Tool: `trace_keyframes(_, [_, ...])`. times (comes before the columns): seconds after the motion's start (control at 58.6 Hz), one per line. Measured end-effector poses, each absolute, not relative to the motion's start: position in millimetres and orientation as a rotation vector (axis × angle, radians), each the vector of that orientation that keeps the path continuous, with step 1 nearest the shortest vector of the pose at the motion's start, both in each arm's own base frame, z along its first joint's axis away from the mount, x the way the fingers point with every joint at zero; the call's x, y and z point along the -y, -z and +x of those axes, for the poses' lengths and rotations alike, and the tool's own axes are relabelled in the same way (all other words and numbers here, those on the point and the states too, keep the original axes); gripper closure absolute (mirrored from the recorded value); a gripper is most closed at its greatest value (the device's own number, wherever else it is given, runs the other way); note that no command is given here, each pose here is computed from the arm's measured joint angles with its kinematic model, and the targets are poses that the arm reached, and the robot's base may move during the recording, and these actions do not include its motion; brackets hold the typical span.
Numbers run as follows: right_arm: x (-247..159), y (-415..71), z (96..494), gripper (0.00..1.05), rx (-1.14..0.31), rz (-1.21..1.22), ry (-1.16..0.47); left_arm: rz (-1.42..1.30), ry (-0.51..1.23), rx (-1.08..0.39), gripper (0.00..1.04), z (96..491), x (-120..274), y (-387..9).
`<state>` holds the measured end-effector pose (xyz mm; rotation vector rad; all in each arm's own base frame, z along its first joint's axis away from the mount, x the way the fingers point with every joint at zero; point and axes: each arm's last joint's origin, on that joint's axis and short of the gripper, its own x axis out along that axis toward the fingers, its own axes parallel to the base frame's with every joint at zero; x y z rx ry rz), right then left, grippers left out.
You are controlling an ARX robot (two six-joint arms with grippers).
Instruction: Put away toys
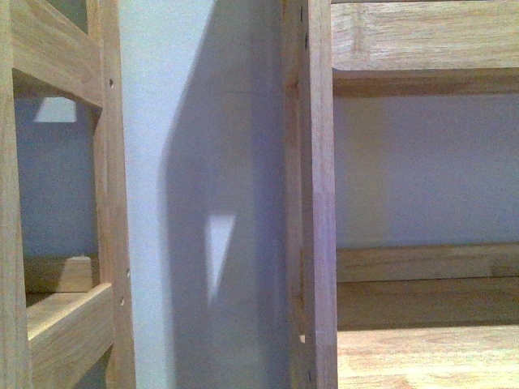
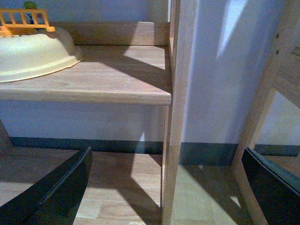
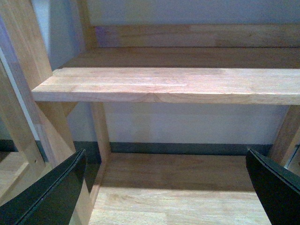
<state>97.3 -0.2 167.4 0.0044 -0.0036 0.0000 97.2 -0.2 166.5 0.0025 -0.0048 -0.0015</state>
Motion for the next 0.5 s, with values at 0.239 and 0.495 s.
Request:
trace_keyframes(0.239, [0.3,-167.4,97.3,0.02,0.003,0.005,0.000,0.002,0.002,0.005,0.06,97.2,0.2,-166.5])
trace_keyframes(0.495, [0.3,-167.4,97.3,0.02,0.004,0.004,0.000,0.002,0.002,0.005,0.06,97.2,0.2,-166.5])
